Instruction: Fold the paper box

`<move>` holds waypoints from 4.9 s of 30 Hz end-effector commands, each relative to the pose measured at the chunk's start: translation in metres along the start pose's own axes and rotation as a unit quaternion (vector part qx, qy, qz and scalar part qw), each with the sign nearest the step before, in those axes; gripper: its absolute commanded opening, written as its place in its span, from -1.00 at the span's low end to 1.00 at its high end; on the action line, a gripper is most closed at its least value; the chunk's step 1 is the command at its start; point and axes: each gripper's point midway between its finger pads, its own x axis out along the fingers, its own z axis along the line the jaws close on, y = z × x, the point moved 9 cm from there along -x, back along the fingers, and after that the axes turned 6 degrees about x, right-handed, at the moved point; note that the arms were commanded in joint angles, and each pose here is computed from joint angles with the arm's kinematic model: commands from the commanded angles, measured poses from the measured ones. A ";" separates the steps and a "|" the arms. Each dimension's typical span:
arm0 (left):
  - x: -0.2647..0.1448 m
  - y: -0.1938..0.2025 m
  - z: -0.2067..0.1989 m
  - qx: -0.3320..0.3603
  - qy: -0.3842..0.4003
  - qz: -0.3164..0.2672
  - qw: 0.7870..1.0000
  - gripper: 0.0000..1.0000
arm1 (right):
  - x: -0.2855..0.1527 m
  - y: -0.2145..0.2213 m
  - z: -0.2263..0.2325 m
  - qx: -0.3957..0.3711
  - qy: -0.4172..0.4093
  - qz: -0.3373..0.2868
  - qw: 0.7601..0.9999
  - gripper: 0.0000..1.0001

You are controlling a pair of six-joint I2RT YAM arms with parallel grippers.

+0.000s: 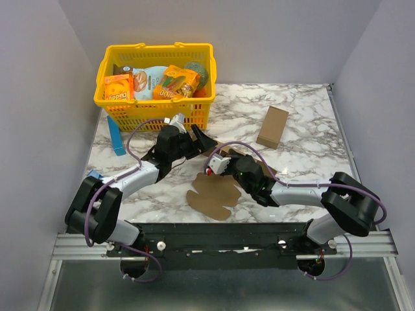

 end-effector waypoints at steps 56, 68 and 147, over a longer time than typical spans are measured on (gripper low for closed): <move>0.005 0.004 0.002 -0.152 -0.027 -0.178 0.972 -1.00 | -0.094 -0.017 -0.002 0.839 0.012 -0.009 0.545 0.56; 0.004 0.008 0.005 -0.160 -0.025 -0.168 0.972 -1.00 | -0.071 0.024 -0.036 0.849 -0.051 -0.047 0.524 0.55; -0.009 0.034 0.016 -0.210 -0.043 -0.159 0.964 -1.00 | 0.007 0.006 -0.015 0.866 -0.080 -0.038 0.492 0.04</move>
